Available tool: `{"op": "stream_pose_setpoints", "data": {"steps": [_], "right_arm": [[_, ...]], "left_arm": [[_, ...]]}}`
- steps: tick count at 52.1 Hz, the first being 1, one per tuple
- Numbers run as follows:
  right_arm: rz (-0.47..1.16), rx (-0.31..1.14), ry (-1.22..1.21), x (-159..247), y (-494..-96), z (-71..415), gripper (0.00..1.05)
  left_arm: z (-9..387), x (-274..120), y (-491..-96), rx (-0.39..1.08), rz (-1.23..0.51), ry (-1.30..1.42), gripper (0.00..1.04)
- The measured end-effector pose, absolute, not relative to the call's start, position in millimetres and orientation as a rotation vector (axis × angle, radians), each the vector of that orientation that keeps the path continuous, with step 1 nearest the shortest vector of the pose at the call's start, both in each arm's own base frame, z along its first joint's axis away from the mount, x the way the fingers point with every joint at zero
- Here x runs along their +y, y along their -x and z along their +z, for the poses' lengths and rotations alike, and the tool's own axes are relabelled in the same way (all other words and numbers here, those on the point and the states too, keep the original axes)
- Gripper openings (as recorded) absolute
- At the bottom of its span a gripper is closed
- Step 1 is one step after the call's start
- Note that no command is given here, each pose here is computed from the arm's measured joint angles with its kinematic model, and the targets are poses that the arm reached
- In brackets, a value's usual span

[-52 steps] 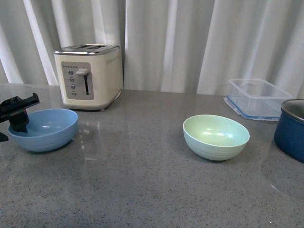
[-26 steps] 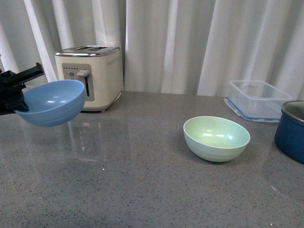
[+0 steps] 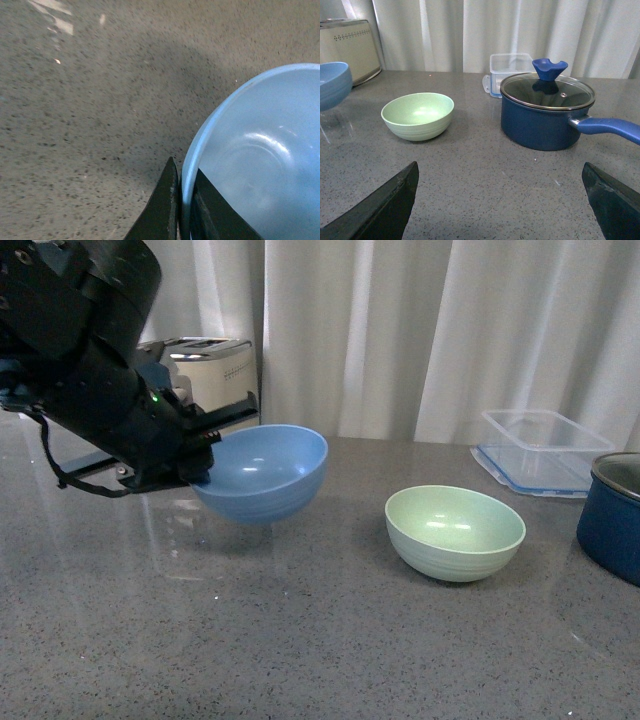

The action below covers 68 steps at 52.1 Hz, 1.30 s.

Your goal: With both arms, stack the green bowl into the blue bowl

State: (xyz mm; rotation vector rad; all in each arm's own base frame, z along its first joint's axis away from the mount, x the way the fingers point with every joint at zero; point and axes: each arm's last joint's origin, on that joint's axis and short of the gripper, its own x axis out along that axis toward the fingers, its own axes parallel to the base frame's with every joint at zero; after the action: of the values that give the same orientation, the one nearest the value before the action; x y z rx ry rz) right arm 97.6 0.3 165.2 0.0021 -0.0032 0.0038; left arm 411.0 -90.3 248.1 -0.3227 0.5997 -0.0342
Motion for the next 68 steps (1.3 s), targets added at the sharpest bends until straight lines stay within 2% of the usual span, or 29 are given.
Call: {"op": "stream_pose_setpoints", "data": {"steps": [11, 31, 40, 46, 49, 52, 56, 57, 58, 61, 68], "right_arm": [[0.004, -0.003, -0.002, 0, -98, 165, 0.95], [0.004, -0.003, -0.002, 0, -98, 165, 0.95], [0.004, -0.003, -0.002, 0, -98, 165, 0.95], [0.004, -0.003, -0.002, 0, -98, 165, 0.95], [0.004, -0.003, -0.002, 0, -98, 165, 0.95], [0.004, -0.003, -0.002, 0, -98, 165, 0.95], [0.003, -0.003, -0.002, 0, -98, 165, 0.95], [0.003, -0.003, -0.002, 0, -98, 165, 0.95], [0.003, -0.003, -0.002, 0, -98, 165, 0.95], [0.005, -0.003, -0.002, 0, -98, 165, 0.95], [0.004, -0.003, -0.002, 0, -98, 165, 0.95]], "left_arm": [[226, -119, -419, 0.658, -0.059, 0.282, 0.04], [212, -132, -432, 0.688, -0.061, 0.267, 0.04], [219, -134, -428, 0.660, -0.110, 0.280, 0.40], [232, -128, -420, 0.595, -0.122, 0.279, 0.56], [250, -119, -408, 0.504, -0.139, 0.275, 0.69], [263, -112, -399, 0.415, -0.132, 0.266, 0.76], [290, -100, -377, 0.217, -0.149, 0.282, 0.91], [296, -98, -373, 0.169, -0.131, 0.266, 0.92], [303, -94, -367, 0.093, -0.091, 0.234, 0.88], [308, -85, -354, -0.014, -0.032, 0.183, 0.79], [280, -64, -322, -0.048, -0.009, 0.075, 0.57]]}}
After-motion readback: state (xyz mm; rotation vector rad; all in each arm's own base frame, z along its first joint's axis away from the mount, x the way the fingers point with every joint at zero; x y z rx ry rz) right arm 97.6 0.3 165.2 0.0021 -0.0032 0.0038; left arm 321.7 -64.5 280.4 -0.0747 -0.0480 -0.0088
